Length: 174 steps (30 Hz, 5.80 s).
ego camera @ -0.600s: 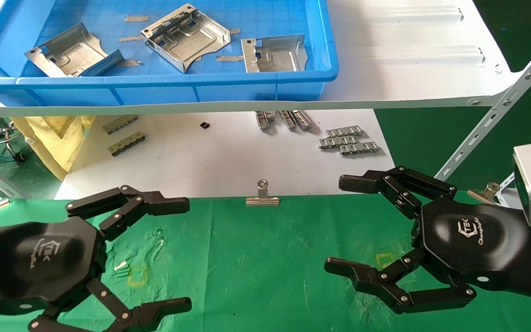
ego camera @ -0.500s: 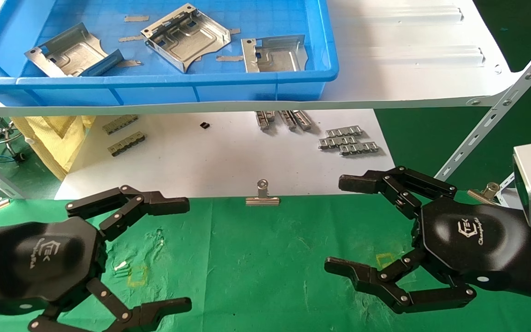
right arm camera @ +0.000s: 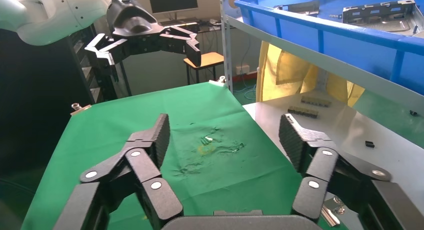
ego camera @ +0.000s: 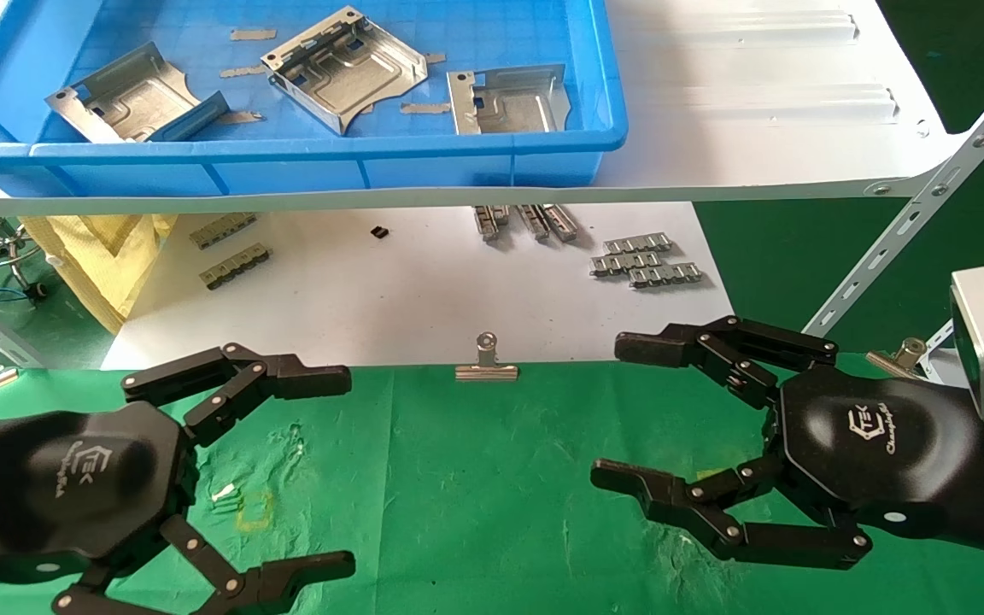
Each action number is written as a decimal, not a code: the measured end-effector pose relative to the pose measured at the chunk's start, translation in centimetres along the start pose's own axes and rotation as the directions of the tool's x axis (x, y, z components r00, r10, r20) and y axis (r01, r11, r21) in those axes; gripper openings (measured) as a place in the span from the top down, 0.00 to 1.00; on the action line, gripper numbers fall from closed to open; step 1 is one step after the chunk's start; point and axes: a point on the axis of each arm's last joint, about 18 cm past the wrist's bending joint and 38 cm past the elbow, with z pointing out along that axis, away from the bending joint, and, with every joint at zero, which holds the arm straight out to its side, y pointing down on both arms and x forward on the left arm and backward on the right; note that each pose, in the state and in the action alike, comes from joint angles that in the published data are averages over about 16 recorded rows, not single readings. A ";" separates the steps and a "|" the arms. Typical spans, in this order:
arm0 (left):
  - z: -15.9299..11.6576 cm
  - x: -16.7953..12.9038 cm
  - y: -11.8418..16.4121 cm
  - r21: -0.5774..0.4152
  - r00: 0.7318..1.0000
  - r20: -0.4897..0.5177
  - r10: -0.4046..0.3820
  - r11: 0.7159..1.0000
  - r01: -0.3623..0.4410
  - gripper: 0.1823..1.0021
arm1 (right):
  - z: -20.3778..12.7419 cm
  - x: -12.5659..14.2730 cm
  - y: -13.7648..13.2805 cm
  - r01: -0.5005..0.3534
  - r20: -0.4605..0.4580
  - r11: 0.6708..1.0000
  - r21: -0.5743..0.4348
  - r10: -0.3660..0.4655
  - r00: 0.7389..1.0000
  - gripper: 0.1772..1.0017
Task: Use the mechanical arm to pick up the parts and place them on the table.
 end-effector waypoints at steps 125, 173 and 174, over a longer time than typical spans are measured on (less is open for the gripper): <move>-2.2 -18.2 -11.1 -0.175 0.881 0.286 0.378 0.924 -0.339 0.89 | 0.0 0.0 0.0 0.000 0.000 1.000 0.000 0.000 1.000 0.00; -8.0 -11.5 12.2 -0.577 0.897 -0.057 0.439 0.719 -0.388 0.81 | 0.0 0.0 0.0 0.000 0.000 1.000 0.000 0.000 1.000 0.00; -8.1 -11.4 12.1 -0.574 0.900 -0.045 0.433 0.726 -0.378 0.80 | 0.0 0.0 0.0 0.000 0.000 1.000 0.000 0.000 1.000 0.00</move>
